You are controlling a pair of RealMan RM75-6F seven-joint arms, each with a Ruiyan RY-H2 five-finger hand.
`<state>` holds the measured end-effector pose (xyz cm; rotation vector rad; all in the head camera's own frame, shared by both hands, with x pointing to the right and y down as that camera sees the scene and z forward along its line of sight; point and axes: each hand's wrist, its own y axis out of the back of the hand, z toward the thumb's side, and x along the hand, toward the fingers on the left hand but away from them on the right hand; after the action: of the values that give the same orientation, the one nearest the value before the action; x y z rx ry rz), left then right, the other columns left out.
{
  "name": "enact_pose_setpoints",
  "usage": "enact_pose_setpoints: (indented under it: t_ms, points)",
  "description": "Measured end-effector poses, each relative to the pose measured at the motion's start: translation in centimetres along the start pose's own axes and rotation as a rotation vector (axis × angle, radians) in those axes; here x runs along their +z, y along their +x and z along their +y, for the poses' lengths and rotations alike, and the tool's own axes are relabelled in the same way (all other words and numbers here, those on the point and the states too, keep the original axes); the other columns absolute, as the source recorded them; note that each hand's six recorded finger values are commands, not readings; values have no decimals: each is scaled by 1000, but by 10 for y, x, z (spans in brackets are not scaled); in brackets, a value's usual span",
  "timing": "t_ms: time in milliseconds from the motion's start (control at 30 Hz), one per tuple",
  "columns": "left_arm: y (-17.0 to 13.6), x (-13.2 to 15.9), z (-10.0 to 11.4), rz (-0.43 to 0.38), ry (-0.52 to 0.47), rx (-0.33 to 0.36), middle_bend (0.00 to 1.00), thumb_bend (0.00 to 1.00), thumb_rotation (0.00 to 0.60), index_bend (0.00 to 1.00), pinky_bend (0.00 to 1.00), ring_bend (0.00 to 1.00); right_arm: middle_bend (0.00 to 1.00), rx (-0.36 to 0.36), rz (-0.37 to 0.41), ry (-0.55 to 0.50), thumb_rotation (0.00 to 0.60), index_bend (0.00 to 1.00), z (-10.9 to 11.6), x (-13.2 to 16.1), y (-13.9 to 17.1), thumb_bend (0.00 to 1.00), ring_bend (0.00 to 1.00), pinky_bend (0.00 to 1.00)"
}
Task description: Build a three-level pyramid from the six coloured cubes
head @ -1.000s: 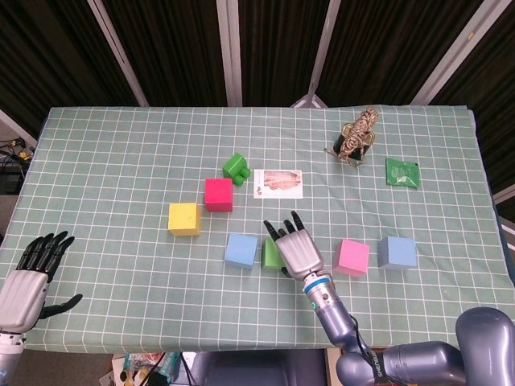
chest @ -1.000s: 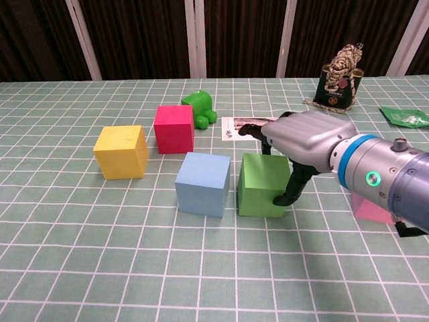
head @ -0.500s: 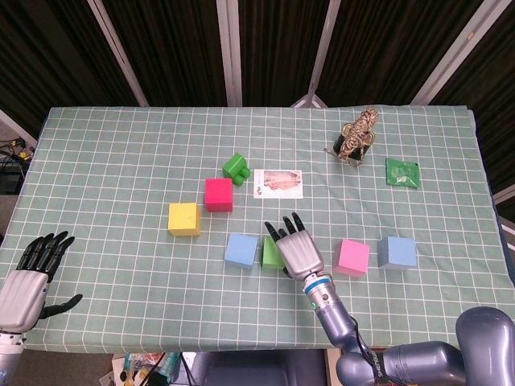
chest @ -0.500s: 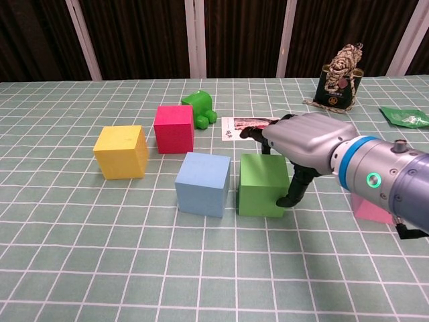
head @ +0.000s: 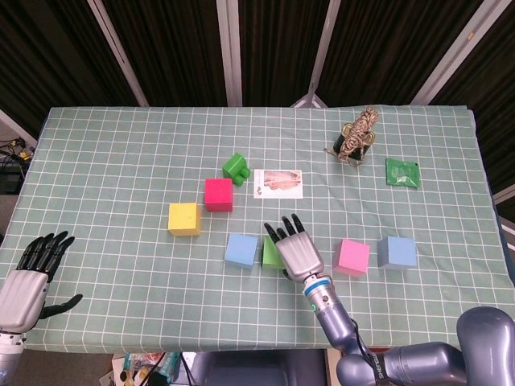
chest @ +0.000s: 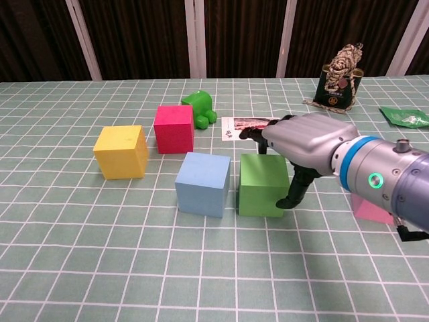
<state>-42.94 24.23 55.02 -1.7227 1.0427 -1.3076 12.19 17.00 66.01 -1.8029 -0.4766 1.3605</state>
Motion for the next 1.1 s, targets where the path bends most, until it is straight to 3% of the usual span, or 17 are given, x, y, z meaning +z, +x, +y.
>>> enact_pose_setpoints:
  t_ms: [267,633,867,1100]
  points:
    - [0,-1,0,1,0,2,22,36,600,0,0,0,40,-10,9,3,600,0,4,2,5,209,0,0]
    - [-1,-2,1,5,2,3,22,36,600,0,0,0,0,-101,7,-3,600,0,30,-12,23,209,0,0]
    - [-1,-1,1,1,20,-4,21,49,600,0,0,0,0,-172,-71,-61,600,0,41,-63,57,209,0,0]
    - [2,2,-2,0,44,-29,21,267,600,0,0,0,0,-217,-162,-121,600,0,45,-130,107,209,0,0]
